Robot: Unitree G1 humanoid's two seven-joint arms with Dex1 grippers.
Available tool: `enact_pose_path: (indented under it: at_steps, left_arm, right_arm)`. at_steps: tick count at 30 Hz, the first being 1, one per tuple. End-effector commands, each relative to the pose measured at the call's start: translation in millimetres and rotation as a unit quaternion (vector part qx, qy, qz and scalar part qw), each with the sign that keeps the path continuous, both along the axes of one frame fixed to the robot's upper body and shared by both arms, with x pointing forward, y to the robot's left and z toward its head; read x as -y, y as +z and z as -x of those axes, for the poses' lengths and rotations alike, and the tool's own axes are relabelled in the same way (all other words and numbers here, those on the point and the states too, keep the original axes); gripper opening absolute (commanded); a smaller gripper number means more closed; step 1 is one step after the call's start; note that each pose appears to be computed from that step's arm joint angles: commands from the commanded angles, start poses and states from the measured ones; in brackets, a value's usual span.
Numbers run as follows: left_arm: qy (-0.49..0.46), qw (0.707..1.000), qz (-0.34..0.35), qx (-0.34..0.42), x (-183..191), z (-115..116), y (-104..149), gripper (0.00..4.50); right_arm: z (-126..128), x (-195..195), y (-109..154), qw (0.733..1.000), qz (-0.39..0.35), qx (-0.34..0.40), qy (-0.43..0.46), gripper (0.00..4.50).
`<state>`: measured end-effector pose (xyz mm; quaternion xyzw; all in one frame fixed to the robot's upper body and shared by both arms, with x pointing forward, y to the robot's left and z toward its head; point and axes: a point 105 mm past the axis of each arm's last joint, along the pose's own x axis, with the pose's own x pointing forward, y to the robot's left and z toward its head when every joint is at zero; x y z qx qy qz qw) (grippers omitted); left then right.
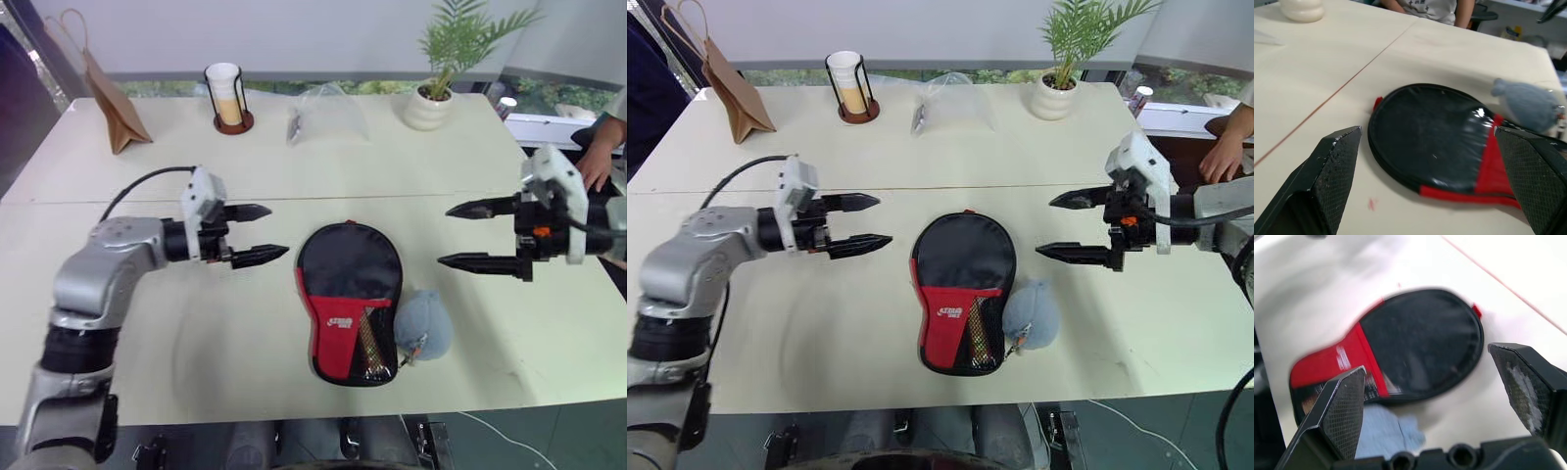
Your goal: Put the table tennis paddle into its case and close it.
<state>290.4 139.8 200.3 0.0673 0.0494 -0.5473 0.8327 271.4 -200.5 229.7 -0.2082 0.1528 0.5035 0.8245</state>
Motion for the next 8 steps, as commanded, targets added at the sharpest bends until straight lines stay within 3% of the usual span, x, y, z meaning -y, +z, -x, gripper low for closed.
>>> enact_pose_path:
  at_steps: [1, 8]
  left_arm:
    - [0.006, 1.0, 0.007, 0.012, -6.0, 15.6, 12.5, 4.5]
    - [0.021, 1.0, 0.001, 0.002, -11.9, 26.1, 14.4, 4.5]
  right_arm:
    - [2.3, 0.3, 8.5, 1.0, 0.004, 0.025, -0.003, 4.39]
    - [1.1, -2.8, 4.2, 1.0, 0.001, 0.02, -0.004, 4.39]
